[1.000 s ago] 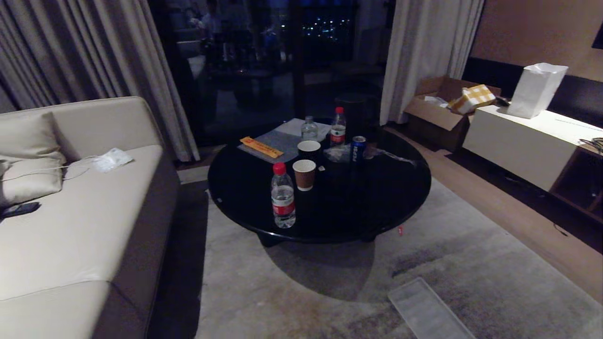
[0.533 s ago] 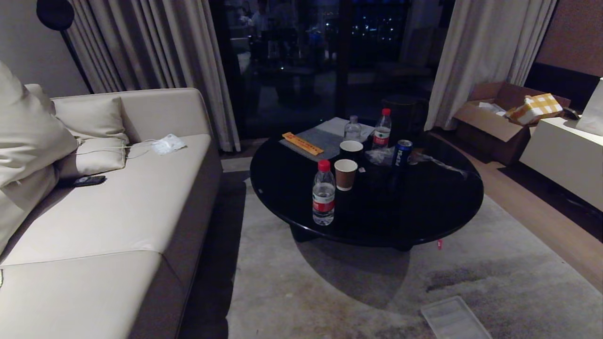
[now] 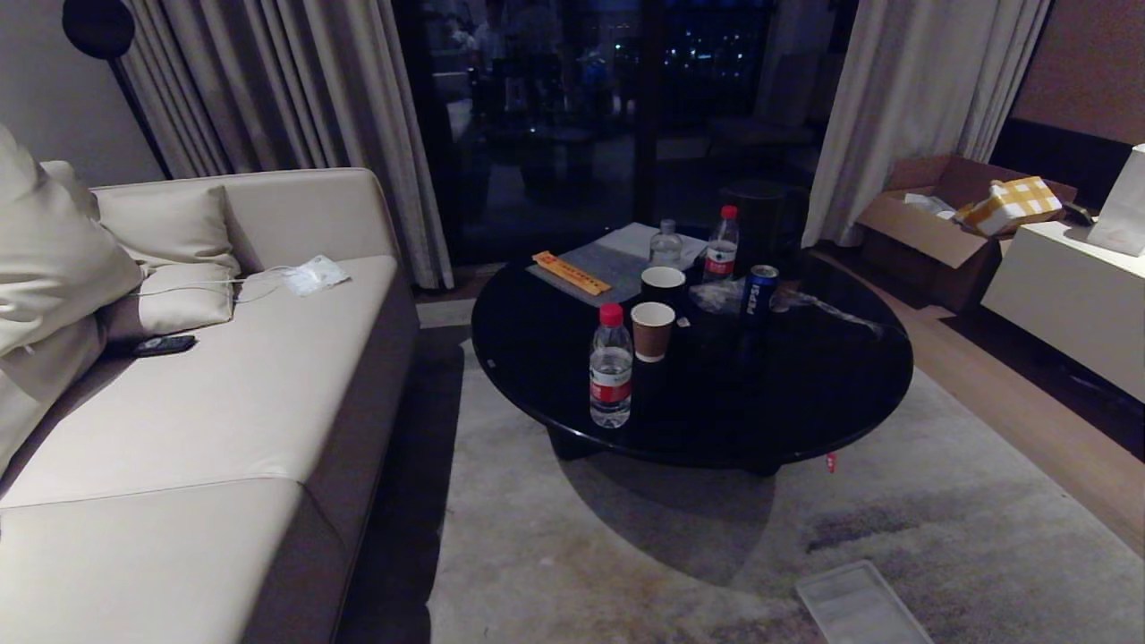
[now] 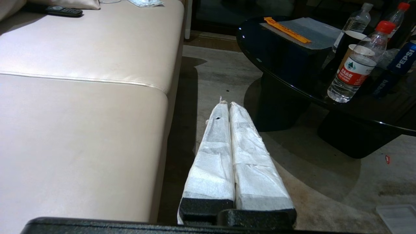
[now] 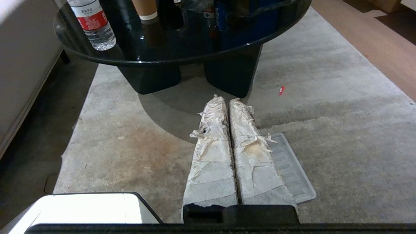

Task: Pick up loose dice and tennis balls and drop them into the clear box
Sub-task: Close the lid

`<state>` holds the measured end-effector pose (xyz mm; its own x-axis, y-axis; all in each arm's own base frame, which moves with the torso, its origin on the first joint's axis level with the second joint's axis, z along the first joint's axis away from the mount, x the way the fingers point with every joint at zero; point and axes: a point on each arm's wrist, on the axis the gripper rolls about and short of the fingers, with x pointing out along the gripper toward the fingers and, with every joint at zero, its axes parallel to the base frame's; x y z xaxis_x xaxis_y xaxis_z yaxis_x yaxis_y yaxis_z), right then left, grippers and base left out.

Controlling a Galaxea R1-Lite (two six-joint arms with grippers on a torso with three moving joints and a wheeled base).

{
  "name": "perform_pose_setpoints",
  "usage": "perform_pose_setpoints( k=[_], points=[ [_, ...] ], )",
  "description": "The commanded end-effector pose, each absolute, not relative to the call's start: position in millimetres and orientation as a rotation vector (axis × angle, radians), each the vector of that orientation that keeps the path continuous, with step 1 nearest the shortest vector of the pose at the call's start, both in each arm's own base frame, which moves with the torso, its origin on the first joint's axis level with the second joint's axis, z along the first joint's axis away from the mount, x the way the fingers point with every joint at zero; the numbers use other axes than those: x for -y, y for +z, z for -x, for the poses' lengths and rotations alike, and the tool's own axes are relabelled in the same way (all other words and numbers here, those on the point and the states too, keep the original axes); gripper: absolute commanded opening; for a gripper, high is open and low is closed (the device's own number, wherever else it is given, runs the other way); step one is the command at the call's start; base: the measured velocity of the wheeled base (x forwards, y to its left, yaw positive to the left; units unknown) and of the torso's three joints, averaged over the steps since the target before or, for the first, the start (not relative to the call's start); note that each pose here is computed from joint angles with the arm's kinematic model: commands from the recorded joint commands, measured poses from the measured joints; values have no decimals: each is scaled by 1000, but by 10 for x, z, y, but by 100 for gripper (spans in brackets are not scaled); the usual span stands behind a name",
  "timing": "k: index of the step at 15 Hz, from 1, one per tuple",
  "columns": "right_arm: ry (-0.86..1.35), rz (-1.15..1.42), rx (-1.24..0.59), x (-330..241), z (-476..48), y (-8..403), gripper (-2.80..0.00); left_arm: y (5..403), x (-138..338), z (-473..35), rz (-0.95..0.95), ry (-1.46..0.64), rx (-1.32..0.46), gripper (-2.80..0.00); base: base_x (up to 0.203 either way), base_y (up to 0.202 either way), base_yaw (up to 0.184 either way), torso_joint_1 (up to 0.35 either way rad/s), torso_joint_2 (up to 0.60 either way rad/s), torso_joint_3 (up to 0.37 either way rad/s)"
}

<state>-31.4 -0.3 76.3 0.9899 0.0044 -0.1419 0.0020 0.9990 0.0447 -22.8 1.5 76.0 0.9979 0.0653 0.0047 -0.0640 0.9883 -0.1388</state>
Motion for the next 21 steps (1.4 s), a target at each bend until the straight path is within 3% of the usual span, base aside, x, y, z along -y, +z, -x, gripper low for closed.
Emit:
perform_pose_setpoints(
  k=[1, 5, 11, 21],
  points=[
    [1, -45, -144, 3, 314, 762, -280, 760, -15, 228, 141, 66, 9, -280, 0, 0, 0, 0, 0, 0],
    [1, -45, -144, 3, 314, 762, -280, 760, -15, 227, 141, 66, 8, -280, 1, -37, 3, 1, 1, 1],
    [1, -44, -144, 3, 314, 762, -280, 760, -15, 227, 141, 66, 8, -280, 0, -157, 2, 2, 2, 2],
    [1, -43, -144, 3, 314, 762, -280, 761, -15, 227, 146, 66, 9, -280, 0, 0, 0, 0, 0, 0]
  ],
)
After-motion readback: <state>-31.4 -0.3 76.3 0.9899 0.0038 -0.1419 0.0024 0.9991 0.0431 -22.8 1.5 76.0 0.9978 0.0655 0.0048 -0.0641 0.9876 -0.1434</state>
